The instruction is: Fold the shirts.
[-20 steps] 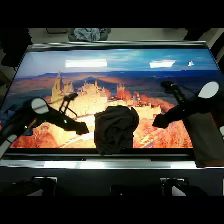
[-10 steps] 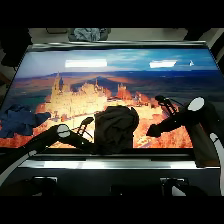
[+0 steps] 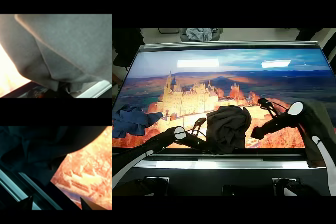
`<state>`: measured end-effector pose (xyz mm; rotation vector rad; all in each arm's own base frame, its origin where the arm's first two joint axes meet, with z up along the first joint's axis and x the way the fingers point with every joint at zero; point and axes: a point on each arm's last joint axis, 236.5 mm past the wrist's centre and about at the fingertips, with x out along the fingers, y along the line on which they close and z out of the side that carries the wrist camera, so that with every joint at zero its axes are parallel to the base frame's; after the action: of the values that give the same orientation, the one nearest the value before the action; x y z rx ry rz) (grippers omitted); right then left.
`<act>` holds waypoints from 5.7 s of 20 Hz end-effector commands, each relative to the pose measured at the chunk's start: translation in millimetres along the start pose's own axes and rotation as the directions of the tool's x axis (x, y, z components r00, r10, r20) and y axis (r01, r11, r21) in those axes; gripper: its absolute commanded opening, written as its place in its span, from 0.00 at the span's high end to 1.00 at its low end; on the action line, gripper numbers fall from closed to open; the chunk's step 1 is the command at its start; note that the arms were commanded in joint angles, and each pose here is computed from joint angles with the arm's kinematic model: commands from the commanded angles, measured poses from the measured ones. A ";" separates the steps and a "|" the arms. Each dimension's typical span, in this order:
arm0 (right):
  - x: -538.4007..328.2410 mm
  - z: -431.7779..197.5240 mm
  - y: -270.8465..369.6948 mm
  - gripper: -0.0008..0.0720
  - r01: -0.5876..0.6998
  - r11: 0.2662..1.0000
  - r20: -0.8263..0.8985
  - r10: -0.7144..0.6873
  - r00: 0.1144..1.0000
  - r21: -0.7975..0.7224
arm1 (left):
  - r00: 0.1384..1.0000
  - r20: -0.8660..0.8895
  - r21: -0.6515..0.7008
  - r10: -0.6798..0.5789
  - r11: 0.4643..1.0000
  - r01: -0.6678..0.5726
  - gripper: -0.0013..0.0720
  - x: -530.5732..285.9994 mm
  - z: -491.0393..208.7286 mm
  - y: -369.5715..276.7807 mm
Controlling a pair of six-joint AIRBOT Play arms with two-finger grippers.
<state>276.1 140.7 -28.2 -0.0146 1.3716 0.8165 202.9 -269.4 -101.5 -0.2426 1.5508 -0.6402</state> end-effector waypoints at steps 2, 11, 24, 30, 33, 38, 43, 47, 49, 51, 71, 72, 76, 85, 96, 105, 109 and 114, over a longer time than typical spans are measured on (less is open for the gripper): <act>42.1 24.7 19.6 0.01 -0.056 0.998 0.036 0.056 0.998 0.006 | 1.000 -0.006 0.001 0.000 1.000 0.000 0.94 -1.2 -1.7 -0.8; 41.4 35.0 4.7 0.93 -0.020 1.000 0.018 0.021 1.000 -0.022 | 0.995 0.082 0.091 0.059 0.994 -0.066 0.94 -42.6 23.3 7.0; -516.1 45.2 96.2 0.93 0.890 0.356 0.801 -0.599 -0.019 0.287 | -0.089 0.979 -0.203 0.183 0.871 -0.446 0.94 -650.4 42.2 -78.5; -554.7 7.4 125.2 0.93 0.867 0.261 0.774 -0.601 -0.198 0.425 | -0.181 0.975 -0.200 0.127 0.858 -0.472 0.94 -683.3 4.4 -115.5; -525.4 -8.4 99.5 0.92 0.887 0.276 0.704 -0.706 -0.074 0.371 | -0.021 0.970 -0.224 0.244 0.851 -0.475 0.94 -644.4 20.5 -79.5; -395.7 -28.9 14.6 0.93 0.822 0.545 0.378 -0.805 0.457 0.167 | 0.382 0.845 -0.204 0.373 0.887 -0.414 0.94 -511.9 82.1 15.6; -217.8 -2.0 -103.3 0.92 0.608 0.786 0.172 -0.619 0.767 0.116 | 0.712 0.629 -0.210 0.314 0.950 -0.233 0.94 -320.4 157.4 131.4; -131.6 19.1 -175.5 0.92 0.527 0.825 0.153 -0.559 0.815 0.204 | 0.831 0.498 -0.301 0.247 0.948 -0.101 0.94 -230.1 204.8 190.8; -107.3 22.2 -179.7 0.92 0.462 0.855 0.142 -0.501 0.854 0.236 | 0.864 0.464 -0.325 0.193 0.945 -0.037 0.93 -207.0 218.7 197.8; -100.0 23.9 -178.4 0.92 0.434 0.866 0.144 -0.476 0.868 0.248 | 0.890 0.433 -0.322 0.142 0.947 0.005 0.37 -199.0 222.7 191.9; -86.4 -8.5 -153.7 0.92 0.366 0.911 0.007 -0.374 0.928 0.190 | 0.992 0.123 -0.379 -0.022 0.923 0.067 0.13 -65.7 76.2 113.0; -86.1 -9.3 -153.0 0.92 0.363 0.912 0.004 -0.371 0.929 0.190 | 0.989 0.147 -0.378 -0.017 0.923 0.072 0.25 -64.6 82.4 111.6; -88.3 -8.0 -152.7 0.92 0.369 0.913 0.011 -0.377 0.926 0.173 | 0.975 0.222 -0.371 0.015 0.926 0.071 0.94 -74.4 104.1 117.4; -437.5 101.3 -41.0 0.92 0.869 0.451 0.665 -0.715 0.215 0.205 | 0.307 0.944 0.195 -0.118 0.953 -0.233 0.94 -543.9 180.9 -80.8; -613.5 -16.2 150.8 0.92 0.832 0.130 0.713 -0.595 -0.369 0.539 | -0.138 0.987 0.027 -0.086 0.923 -0.384 0.94 -682.7 9.7 -168.6; -509.8 58.8 5.5 0.92 0.887 0.342 0.605 -0.791 0.095 0.309 | 0.359 0.921 -0.065 0.149 0.969 -0.237 0.94 -547.6 113.8 -32.3; -359.6 120.9 -135.7 0.92 0.774 0.617 0.406 -0.749 0.523 0.142 | 0.630 0.740 -0.211 0.237 0.970 -0.119 0.94 -417.8 176.1 92.7; -196.7 182.5 -236.0 0.92 0.502 0.824 0.359 -0.566 0.742 0.262 | 0.724 0.647 -0.338 0.238 0.941 -0.007 0.94 -310.4 246.0 201.5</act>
<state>518.4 -74.8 175.0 -0.3162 0.8342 0.1200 484.4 -8.2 141.3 -0.4657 0.8506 -0.1650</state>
